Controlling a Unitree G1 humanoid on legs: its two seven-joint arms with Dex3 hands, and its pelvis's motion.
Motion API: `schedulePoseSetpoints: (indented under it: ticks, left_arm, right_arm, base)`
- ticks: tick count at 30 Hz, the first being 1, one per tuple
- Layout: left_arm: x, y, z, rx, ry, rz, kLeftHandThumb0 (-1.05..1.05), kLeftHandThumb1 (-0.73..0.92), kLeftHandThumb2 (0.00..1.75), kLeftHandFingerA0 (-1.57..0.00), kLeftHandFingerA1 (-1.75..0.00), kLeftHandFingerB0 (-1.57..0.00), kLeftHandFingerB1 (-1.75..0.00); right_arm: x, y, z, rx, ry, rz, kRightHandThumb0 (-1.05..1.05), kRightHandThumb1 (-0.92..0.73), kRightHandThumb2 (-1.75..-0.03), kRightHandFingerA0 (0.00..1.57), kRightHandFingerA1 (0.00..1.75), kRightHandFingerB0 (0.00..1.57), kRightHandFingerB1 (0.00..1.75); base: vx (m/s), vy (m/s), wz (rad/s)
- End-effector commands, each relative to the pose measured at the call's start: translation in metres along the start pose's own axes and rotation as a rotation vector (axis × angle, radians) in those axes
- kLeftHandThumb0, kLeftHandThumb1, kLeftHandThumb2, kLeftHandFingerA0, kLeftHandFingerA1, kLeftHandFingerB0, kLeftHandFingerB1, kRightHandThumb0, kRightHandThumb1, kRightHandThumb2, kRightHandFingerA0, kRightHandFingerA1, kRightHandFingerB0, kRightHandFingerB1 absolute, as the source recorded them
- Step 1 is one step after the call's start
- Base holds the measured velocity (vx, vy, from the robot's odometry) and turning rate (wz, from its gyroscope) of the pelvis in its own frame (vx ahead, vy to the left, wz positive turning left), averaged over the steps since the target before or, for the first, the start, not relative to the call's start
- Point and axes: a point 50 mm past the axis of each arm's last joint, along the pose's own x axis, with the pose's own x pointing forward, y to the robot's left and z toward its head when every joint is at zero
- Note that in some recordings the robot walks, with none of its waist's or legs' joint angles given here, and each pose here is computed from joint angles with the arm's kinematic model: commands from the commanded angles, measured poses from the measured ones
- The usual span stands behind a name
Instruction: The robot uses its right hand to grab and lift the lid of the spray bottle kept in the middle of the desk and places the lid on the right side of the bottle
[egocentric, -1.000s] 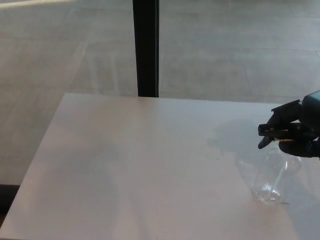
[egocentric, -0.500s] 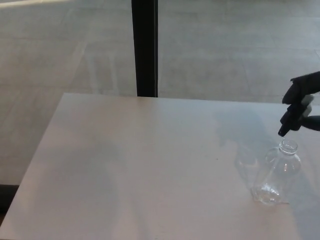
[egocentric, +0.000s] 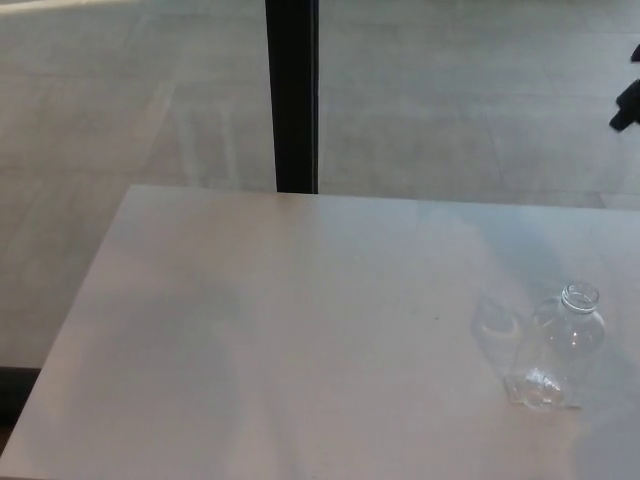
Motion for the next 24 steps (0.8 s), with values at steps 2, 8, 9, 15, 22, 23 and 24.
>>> schedulePoseSetpoints:
  ticks: [2,8,9,15,22,23,24]
  left_arm:
    - [-0.003,0.009,0.003,0.011,-0.01,0.027,-0.84,0.87,0.66,-0.56,-0.49,-0.39,-0.4]
    - [-0.003,0.008,0.001,0.014,-0.012,0.025,-0.85,0.87,0.66,-0.56,-0.51,-0.4,-0.41]
    - [-0.003,0.008,0.001,0.019,-0.01,0.026,-0.84,0.88,0.66,-0.57,-0.5,-0.4,-0.4]
    - [-0.002,0.007,0.001,0.004,-0.01,0.022,-0.84,0.88,0.67,-0.55,-0.49,-0.38,-0.39]
    - [-0.001,0.006,0.004,0.016,-0.022,0.02,-0.83,0.87,0.66,-0.57,-0.49,-0.39,-0.4]
    - [-0.001,0.006,0.004,0.013,-0.023,0.02,-0.83,0.87,0.66,-0.57,-0.49,-0.39,-0.4]
    - [-0.002,0.007,0.006,0.016,-0.027,0.019,-0.82,0.88,0.66,-0.56,-0.49,-0.39,-0.4]
  right_arm:
    - [-0.004,-0.034,-0.022,0.109,0.121,-0.1,-0.25,-0.63,-0.8,0.87,1.68,0.95,0.71]
    - [-0.021,-0.034,-0.049,0.228,0.213,-0.198,-0.2,-0.65,-0.81,0.93,1.62,0.94,0.77]
    - [-0.024,-0.029,-0.052,0.256,0.229,-0.202,-0.19,-0.66,-0.8,0.92,1.64,0.94,0.77]
    - [-0.053,0.034,-0.063,0.206,0.33,-0.075,-0.31,-0.7,-0.7,0.9,1.61,0.96,0.7]
    - [-0.093,0.098,-0.077,0.168,0.492,0.016,-0.32,-0.66,-0.76,0.94,1.55,0.96,0.71]
    - [-0.094,0.1,-0.077,0.171,0.497,0.018,-0.32,-0.66,-0.76,0.94,1.55,0.96,0.71]
    - [-0.102,0.117,-0.078,0.173,0.533,0.064,-0.39,-0.69,-0.71,0.93,1.56,0.94,0.71]
  base:
    - [0.0,0.0,0.0]
    - [0.0,0.0,0.0]
    - [0.0,0.0,0.0]
    - [0.0,0.0,0.0]
    - [0.0,0.0,0.0]
    - [0.0,0.0,0.0]
    - [0.0,0.0,0.0]
